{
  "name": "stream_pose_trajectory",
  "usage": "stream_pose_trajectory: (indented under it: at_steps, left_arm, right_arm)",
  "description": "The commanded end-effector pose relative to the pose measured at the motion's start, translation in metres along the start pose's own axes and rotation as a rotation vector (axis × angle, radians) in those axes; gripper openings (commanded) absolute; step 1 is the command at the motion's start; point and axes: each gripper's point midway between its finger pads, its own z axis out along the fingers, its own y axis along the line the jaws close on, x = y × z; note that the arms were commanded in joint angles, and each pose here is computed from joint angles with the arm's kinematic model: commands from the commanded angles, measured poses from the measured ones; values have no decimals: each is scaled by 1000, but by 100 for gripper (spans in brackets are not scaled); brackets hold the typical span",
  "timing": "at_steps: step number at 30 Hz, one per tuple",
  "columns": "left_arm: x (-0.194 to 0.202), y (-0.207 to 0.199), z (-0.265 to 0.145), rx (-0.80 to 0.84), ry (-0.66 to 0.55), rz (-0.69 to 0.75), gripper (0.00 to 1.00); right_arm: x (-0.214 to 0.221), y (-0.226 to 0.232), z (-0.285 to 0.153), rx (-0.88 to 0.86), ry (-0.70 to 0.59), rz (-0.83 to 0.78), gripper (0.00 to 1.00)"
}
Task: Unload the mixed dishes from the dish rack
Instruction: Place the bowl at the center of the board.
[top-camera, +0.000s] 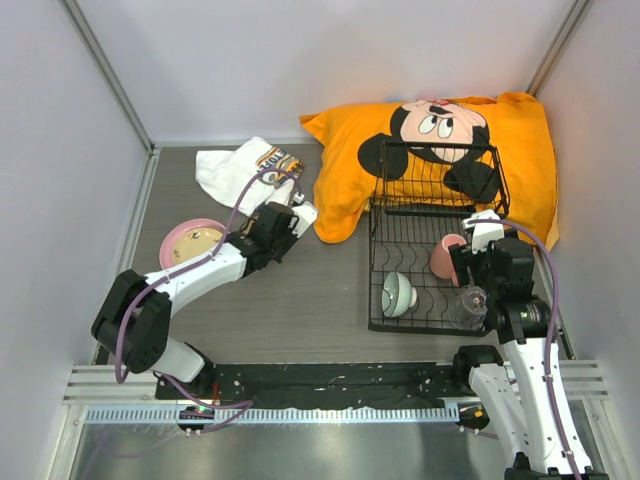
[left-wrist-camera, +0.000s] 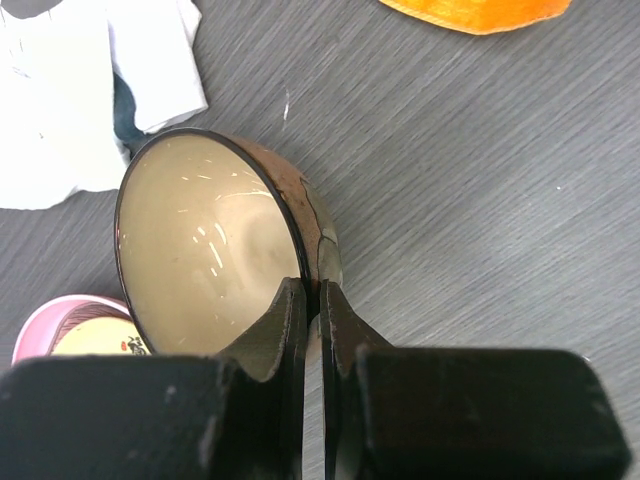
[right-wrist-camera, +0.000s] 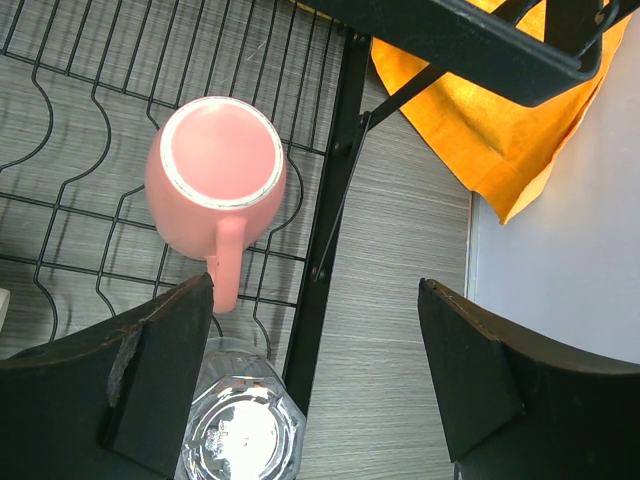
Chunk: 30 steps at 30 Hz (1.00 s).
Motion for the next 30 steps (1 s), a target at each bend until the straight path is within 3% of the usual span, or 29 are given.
stream_pose_trajectory:
  at_steps: [1,10,16,20,30]
  left_arm:
    - [-32,24,0,-107,-113,-1,0]
    - [-29,14,-1,-56,-95,-38,1]
    - [-22,0,-3,7,-71,-63,10]
    - [-21,-7,-6,36,-72,-80,21]
    - [-26,-16,-20,88,-88,-109,33]
  right_arm:
    - [-10,-3,-1,13,-44,5,87]
    - [-9,-3,-1,9,-42,3,87]
    - [-9,-3,-1,10,-42,1,87]
    - [-9,-3,-1,12,-43,2,87]
    - [-8,-4,-2,15,-43,2,87]
